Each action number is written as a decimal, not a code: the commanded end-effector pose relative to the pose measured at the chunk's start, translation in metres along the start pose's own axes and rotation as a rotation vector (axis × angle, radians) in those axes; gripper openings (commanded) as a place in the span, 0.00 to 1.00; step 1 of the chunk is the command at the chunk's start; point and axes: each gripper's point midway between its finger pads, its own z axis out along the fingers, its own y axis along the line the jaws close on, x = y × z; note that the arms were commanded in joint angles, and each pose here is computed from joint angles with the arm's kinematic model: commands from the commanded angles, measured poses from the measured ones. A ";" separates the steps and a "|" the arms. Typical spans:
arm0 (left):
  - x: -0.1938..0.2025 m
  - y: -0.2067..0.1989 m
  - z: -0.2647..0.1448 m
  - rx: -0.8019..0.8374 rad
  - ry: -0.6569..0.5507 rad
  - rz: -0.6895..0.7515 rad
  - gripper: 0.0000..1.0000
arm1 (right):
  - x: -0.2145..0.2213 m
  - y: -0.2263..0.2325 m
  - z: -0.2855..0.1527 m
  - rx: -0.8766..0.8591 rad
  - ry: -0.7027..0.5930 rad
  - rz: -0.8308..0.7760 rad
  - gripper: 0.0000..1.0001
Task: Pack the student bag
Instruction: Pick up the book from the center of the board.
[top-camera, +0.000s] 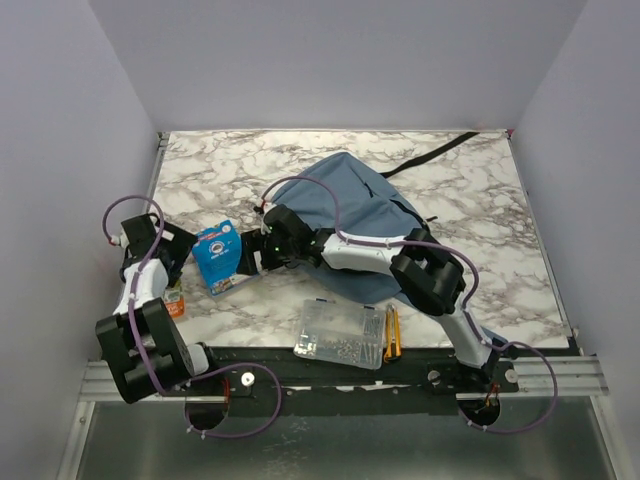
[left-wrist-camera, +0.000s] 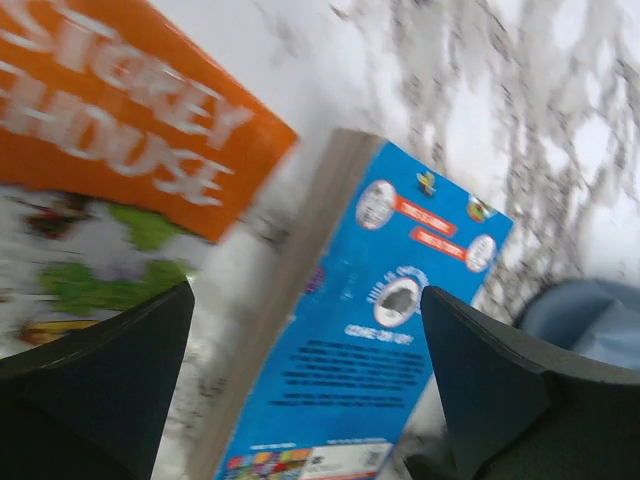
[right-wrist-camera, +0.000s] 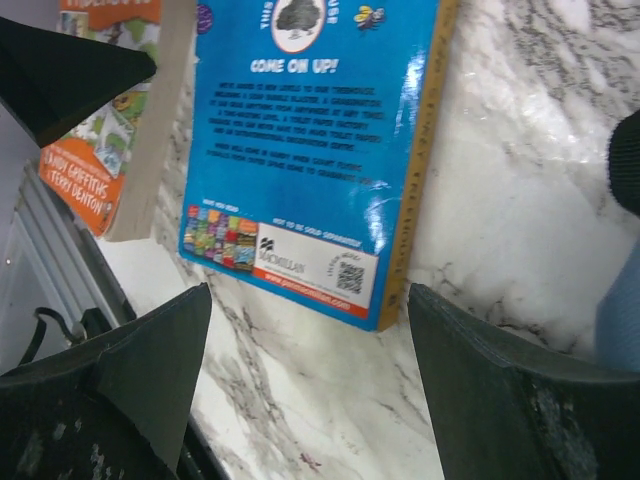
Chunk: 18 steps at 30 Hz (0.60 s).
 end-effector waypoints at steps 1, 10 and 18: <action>0.069 -0.008 0.008 0.065 0.242 -0.024 0.98 | -0.009 -0.019 0.007 0.032 -0.015 0.013 0.84; 0.093 -0.012 0.014 0.075 0.330 -0.015 0.90 | -0.002 -0.034 0.022 0.054 0.029 0.069 0.85; 0.098 -0.030 -0.005 0.171 0.308 0.068 0.47 | 0.009 -0.031 0.021 0.016 0.037 0.127 0.84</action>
